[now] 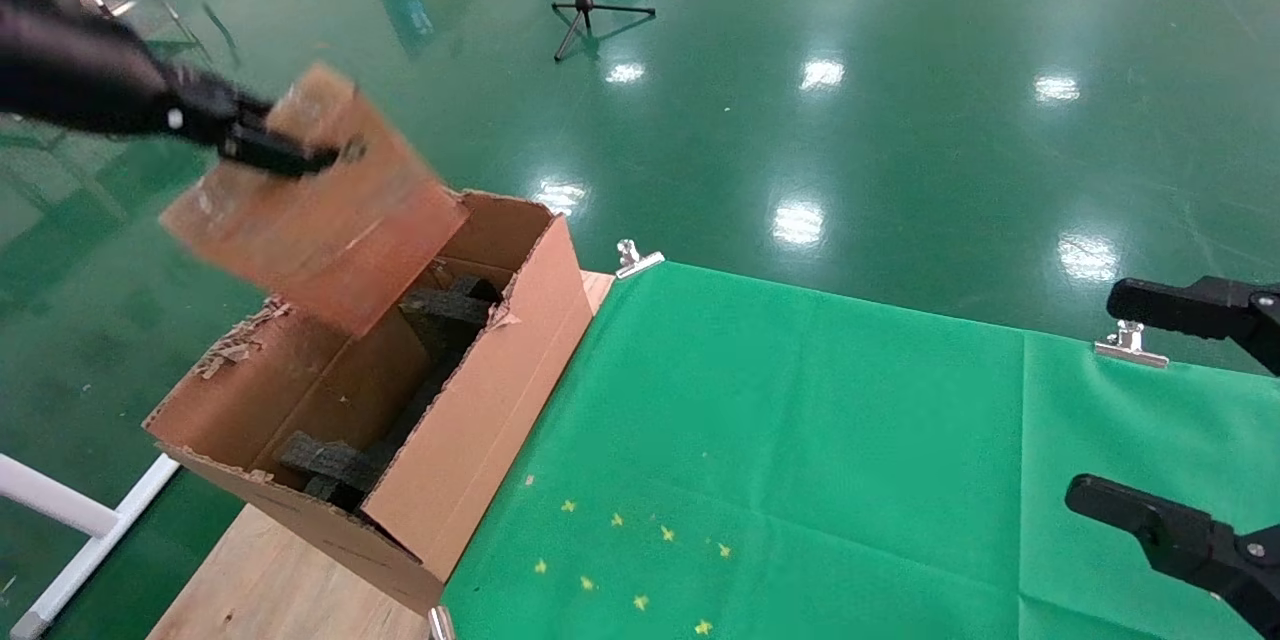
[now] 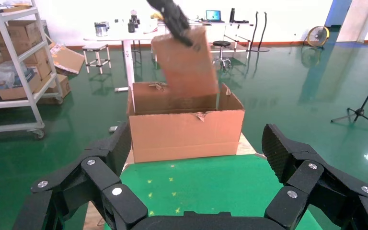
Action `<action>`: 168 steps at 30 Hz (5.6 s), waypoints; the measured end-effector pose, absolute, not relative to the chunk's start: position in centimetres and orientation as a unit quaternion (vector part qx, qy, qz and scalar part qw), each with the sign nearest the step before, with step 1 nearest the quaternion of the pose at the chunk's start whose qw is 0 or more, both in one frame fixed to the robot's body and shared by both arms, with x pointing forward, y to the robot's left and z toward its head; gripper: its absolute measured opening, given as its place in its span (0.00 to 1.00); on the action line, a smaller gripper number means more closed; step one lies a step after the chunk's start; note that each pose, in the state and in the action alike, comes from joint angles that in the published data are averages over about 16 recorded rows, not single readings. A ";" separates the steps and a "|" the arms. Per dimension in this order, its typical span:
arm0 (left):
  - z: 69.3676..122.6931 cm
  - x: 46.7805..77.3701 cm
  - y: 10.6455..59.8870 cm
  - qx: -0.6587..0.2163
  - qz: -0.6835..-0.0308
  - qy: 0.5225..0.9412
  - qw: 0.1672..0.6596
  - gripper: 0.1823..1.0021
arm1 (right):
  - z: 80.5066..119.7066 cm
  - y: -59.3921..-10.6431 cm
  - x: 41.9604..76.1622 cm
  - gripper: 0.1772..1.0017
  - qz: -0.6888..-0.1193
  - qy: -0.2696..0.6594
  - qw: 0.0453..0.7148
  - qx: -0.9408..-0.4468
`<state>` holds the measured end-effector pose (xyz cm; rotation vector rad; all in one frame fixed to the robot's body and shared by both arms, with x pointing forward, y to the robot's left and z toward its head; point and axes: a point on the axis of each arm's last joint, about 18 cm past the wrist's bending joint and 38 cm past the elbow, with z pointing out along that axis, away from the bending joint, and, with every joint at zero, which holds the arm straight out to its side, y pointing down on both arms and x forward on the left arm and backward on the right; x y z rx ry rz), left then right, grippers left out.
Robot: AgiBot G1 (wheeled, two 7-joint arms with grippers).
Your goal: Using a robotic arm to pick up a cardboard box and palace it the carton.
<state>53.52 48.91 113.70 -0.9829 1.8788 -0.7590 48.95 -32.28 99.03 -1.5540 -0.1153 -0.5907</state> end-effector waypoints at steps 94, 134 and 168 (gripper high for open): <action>97.2 62.1 57.3 -0.506 -0.303 0.690 0.419 0.79 | 99.0 -32.3 49.0 1.00 -0.262 -0.051 0.673 -0.690; 101.3 56.5 43.6 -0.210 -0.486 0.780 0.334 1.00 | 99.0 -32.3 49.0 1.00 -0.263 -0.050 0.673 -0.690; 99.5 49.6 31.4 0.059 -0.634 0.726 0.259 1.00 | 99.0 -32.3 49.0 1.00 -0.263 -0.050 0.673 -0.690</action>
